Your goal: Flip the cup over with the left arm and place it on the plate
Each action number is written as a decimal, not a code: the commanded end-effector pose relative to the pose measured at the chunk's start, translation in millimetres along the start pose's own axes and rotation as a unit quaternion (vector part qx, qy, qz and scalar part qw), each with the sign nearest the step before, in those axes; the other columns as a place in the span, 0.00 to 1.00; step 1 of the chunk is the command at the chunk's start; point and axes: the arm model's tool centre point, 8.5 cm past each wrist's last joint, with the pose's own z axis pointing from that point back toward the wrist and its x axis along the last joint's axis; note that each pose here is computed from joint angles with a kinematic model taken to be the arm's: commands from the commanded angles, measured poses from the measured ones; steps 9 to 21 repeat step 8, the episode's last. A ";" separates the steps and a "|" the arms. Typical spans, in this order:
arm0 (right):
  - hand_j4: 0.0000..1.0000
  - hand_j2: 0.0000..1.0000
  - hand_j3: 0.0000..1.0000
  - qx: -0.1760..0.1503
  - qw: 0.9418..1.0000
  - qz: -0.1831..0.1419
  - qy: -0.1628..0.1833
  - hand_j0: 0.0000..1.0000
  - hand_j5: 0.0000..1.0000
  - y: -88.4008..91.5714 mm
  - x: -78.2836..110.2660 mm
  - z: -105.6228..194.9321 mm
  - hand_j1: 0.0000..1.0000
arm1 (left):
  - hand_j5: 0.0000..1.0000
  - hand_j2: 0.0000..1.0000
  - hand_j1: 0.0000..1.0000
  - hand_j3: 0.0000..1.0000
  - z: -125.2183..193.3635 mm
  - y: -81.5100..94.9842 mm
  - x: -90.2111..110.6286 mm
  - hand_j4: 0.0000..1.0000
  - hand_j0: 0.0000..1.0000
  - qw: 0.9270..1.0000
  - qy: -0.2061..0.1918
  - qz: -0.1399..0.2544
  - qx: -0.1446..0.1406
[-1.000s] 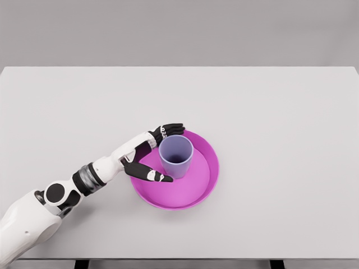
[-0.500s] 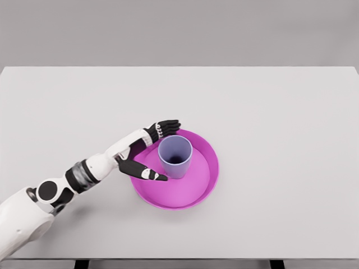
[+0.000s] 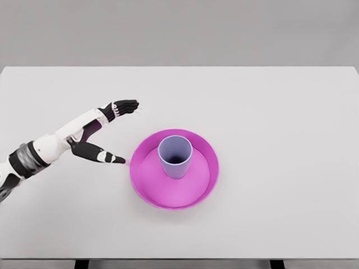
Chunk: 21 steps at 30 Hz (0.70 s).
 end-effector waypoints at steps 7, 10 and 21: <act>1.00 1.00 1.00 0.000 1.000 0.001 0.000 1.00 1.00 0.0 -0.1 0.0 1.00 | 1.00 1.00 1.00 1.00 31.8 53.1 33.5 1.00 1.00 0.997 0.021 -0.069 0.031; 1.00 1.00 1.00 0.000 1.000 0.000 0.000 1.00 1.00 0.0 -0.1 0.0 1.00 | 1.00 1.00 1.00 1.00 32.9 56.9 35.4 1.00 1.00 0.996 0.020 -0.073 0.037; 1.00 1.00 1.00 0.000 1.000 0.000 0.000 1.00 1.00 0.0 -0.1 0.0 1.00 | 1.00 1.00 1.00 1.00 32.9 56.9 35.4 1.00 1.00 0.996 0.020 -0.073 0.037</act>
